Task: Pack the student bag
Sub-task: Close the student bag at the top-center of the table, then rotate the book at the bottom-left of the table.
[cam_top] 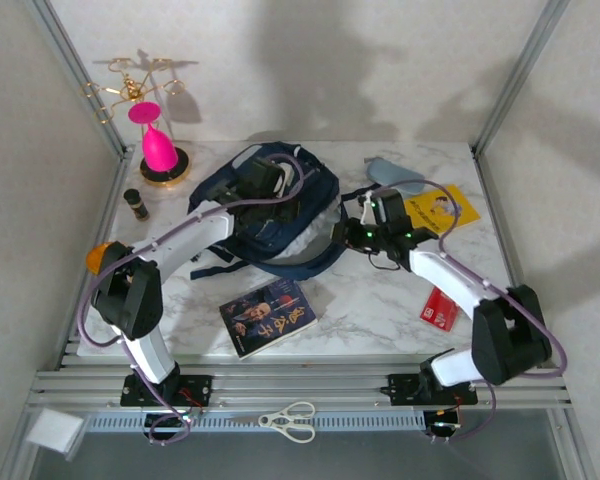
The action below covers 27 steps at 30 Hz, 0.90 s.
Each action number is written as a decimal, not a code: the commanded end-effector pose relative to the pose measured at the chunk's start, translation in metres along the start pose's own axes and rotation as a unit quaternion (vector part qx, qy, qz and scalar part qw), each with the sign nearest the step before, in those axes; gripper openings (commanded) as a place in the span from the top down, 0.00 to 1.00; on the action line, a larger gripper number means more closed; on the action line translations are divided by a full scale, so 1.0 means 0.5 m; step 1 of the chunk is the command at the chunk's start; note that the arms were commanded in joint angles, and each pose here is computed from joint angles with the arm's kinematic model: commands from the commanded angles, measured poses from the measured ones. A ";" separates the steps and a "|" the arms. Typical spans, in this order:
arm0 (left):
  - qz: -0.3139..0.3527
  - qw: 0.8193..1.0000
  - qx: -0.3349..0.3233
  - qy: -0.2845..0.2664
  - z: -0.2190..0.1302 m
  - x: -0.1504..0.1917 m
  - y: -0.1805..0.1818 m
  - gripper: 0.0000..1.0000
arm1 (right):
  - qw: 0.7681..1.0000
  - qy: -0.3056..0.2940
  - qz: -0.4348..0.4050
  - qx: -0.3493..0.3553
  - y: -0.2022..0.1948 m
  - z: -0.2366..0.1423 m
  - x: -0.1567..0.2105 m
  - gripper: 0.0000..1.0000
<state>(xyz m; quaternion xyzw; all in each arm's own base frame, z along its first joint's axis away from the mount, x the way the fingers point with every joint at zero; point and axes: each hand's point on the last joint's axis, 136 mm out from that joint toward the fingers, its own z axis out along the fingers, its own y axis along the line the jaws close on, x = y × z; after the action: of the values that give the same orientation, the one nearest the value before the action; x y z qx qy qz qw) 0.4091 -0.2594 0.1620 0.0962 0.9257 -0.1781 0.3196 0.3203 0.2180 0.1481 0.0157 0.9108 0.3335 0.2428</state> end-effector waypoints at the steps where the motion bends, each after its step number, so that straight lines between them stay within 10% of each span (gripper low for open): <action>1: -0.044 0.997 0.051 -0.025 -0.047 0.002 -0.040 0.55 | 0.997 0.045 0.010 0.059 -0.058 -0.030 0.071 0.60; 10: -0.148 0.986 -0.035 -0.064 -0.182 0.148 0.088 0.29 | 0.994 0.101 0.003 0.042 -0.021 -0.050 0.234 0.53; 27: -0.175 0.977 -0.105 0.055 -0.056 0.351 0.195 0.25 | 0.979 0.202 -0.008 0.002 0.053 0.075 0.454 0.51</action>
<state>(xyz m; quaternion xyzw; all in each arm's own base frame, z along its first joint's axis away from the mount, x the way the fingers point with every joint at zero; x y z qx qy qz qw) 0.2830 -0.1465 0.0476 -0.0805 0.9612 -0.1154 0.2373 0.1264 0.2897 0.0374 -0.0712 0.9490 0.3042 0.0432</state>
